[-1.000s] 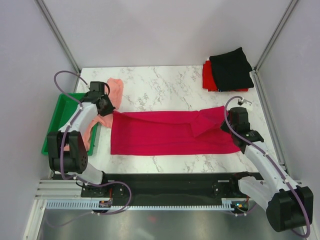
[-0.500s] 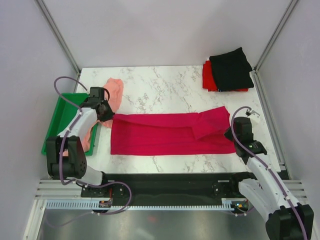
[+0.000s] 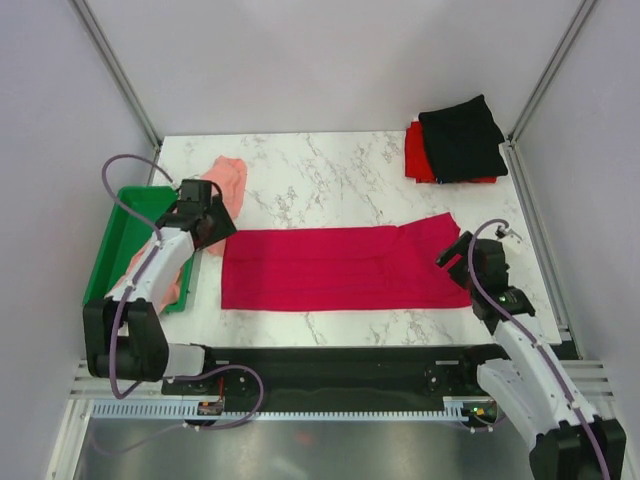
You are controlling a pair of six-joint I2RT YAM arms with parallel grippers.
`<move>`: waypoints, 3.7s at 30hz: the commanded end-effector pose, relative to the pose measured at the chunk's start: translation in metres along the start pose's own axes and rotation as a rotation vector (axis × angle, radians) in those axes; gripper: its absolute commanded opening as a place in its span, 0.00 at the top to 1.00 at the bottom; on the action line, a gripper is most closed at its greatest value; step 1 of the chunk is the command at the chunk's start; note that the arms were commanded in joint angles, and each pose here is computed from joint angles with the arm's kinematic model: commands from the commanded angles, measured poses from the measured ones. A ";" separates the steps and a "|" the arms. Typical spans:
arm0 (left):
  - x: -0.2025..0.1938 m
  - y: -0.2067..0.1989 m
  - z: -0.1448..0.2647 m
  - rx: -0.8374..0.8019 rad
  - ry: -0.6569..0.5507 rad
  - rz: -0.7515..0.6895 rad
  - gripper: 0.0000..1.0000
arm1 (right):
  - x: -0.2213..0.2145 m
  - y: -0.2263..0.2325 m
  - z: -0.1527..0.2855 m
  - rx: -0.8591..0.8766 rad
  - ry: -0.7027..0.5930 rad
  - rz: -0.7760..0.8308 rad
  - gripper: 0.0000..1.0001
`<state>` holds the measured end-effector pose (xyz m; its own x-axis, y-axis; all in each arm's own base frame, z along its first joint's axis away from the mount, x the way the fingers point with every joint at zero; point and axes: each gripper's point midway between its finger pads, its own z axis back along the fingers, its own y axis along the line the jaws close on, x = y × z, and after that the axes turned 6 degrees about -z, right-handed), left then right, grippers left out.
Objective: Fold and stack the t-shirts
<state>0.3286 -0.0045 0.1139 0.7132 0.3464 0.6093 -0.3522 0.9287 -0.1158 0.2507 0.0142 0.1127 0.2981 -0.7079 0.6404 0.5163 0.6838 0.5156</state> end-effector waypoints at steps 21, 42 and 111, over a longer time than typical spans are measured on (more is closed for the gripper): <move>-0.172 -0.096 -0.024 -0.136 0.546 -0.194 0.46 | -0.124 0.097 -0.151 0.002 0.636 0.198 0.15; -0.215 -0.164 0.044 -0.446 0.635 -0.027 0.44 | -0.184 0.285 -0.341 0.277 0.601 0.082 0.16; -0.249 -0.075 0.067 -0.481 0.420 -0.045 0.37 | -0.239 0.041 0.072 0.199 0.748 0.362 0.68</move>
<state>0.1308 -0.1644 0.0242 0.9407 0.2134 0.2635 -0.0676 0.8795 -0.4710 0.1458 0.2196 0.0225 0.9030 -0.3188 0.2879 0.1576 0.8694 0.4683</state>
